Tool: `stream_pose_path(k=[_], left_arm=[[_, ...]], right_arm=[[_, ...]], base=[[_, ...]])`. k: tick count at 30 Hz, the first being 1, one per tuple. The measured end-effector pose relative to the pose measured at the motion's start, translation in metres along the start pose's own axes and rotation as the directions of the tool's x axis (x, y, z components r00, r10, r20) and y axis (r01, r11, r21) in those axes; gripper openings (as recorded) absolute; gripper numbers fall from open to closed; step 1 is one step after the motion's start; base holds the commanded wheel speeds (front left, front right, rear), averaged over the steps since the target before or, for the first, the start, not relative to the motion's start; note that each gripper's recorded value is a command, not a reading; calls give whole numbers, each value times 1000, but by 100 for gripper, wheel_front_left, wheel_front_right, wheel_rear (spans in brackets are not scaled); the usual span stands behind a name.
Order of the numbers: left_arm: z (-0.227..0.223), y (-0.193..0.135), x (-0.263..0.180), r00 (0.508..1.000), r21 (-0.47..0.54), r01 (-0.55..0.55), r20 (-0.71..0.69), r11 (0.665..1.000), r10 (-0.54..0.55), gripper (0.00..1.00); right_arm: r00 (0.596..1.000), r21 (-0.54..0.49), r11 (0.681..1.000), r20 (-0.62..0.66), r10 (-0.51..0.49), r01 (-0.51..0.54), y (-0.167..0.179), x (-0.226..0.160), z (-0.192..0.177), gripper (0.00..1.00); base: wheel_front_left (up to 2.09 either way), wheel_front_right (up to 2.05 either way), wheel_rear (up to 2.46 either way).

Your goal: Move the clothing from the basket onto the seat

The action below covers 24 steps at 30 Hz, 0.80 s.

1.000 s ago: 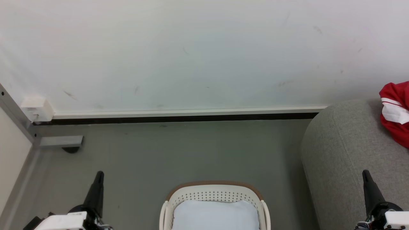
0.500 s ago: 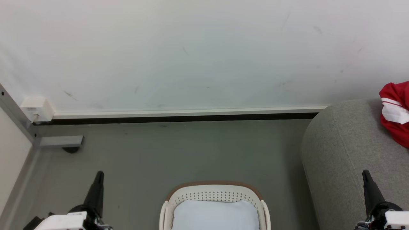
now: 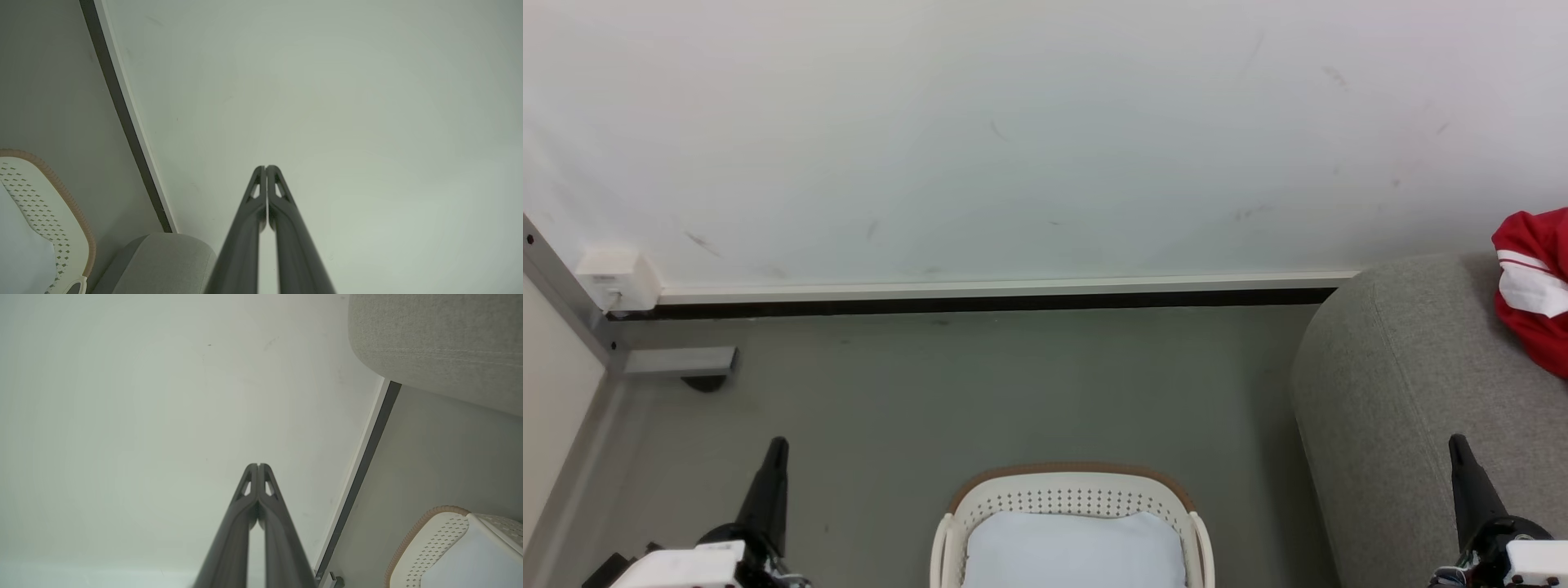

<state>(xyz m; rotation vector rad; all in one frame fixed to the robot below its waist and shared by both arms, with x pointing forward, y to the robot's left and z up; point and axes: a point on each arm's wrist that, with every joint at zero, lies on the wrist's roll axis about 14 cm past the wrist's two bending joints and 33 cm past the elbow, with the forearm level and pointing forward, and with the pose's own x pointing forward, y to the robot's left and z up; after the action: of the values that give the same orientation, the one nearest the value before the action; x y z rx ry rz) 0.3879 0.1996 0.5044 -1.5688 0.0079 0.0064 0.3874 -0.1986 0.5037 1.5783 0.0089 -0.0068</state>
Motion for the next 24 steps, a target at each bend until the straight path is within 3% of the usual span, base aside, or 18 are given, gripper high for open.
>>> stream_pose_path(k=[24], left_arm=[[0,0,0,1000,0,0,0,1000,0,0]], right_arm=[[1000,0,1000,0,0,0,0,0,0,0]], base=[[0,0,0]])
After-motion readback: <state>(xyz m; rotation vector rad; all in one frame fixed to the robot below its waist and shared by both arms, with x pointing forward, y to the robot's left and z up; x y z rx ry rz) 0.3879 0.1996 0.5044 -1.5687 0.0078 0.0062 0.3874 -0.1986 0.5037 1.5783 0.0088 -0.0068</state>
